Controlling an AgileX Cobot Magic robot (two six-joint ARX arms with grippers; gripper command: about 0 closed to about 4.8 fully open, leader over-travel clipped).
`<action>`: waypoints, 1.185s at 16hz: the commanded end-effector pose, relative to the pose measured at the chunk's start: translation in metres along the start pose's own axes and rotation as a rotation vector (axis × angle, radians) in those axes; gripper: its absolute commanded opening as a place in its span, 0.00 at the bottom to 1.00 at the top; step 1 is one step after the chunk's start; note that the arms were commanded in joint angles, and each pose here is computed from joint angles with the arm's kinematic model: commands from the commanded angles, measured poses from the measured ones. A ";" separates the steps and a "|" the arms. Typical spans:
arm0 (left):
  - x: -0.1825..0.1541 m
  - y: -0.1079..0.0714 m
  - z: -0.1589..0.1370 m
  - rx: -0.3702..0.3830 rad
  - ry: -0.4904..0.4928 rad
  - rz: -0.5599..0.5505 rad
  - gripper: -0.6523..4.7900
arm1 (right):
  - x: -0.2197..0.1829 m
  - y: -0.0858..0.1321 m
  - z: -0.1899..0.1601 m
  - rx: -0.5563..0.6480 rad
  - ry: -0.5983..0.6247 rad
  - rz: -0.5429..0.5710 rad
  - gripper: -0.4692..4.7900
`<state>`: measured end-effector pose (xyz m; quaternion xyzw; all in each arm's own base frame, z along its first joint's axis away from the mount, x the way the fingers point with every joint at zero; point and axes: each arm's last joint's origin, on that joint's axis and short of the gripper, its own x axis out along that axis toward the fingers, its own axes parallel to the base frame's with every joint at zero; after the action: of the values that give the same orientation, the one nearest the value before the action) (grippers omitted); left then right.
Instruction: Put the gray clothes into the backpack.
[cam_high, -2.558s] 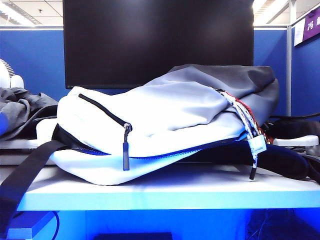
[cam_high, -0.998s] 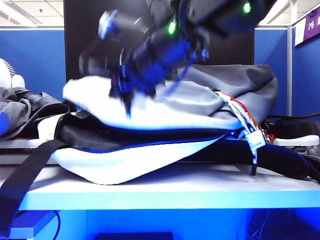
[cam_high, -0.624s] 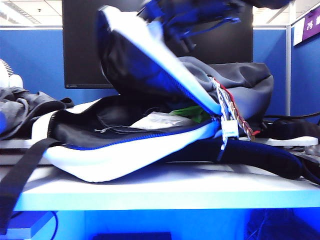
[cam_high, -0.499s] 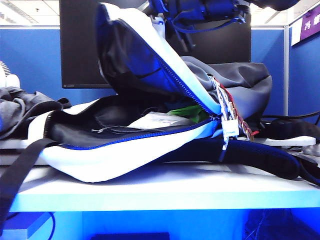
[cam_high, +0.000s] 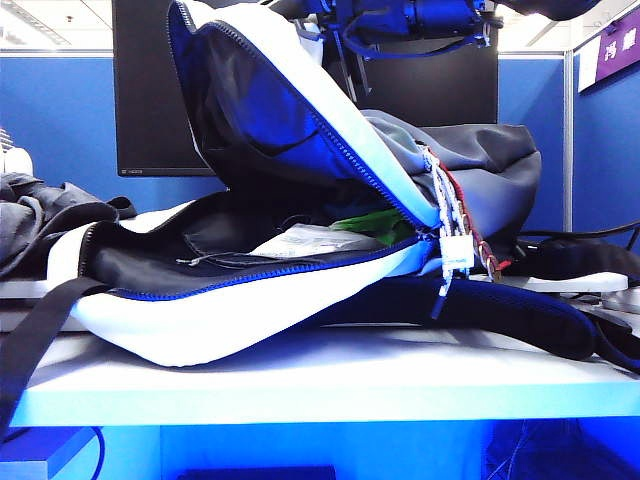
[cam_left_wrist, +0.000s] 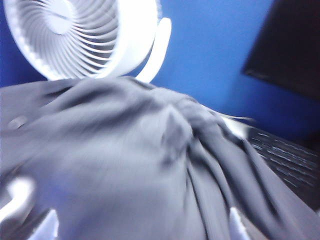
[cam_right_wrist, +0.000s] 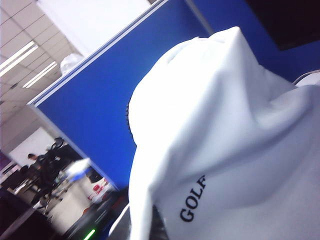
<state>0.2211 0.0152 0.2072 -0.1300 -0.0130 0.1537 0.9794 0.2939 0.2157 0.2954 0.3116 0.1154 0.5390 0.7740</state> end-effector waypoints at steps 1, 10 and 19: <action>0.048 -0.012 0.012 -0.007 -0.051 0.152 1.00 | -0.003 0.022 0.015 -0.069 -0.033 0.125 0.09; 0.157 -0.012 -0.036 -0.100 0.141 0.219 1.00 | -0.008 0.033 0.022 -0.091 -0.056 0.149 0.09; 0.148 -0.041 0.012 -0.162 0.205 -0.381 0.11 | -0.008 0.033 0.023 -0.095 -0.065 0.143 0.09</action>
<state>0.3781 0.0297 0.2056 -0.2256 0.0806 -0.0017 0.9709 0.2837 0.2098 0.3134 0.3059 0.0998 0.5625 0.7616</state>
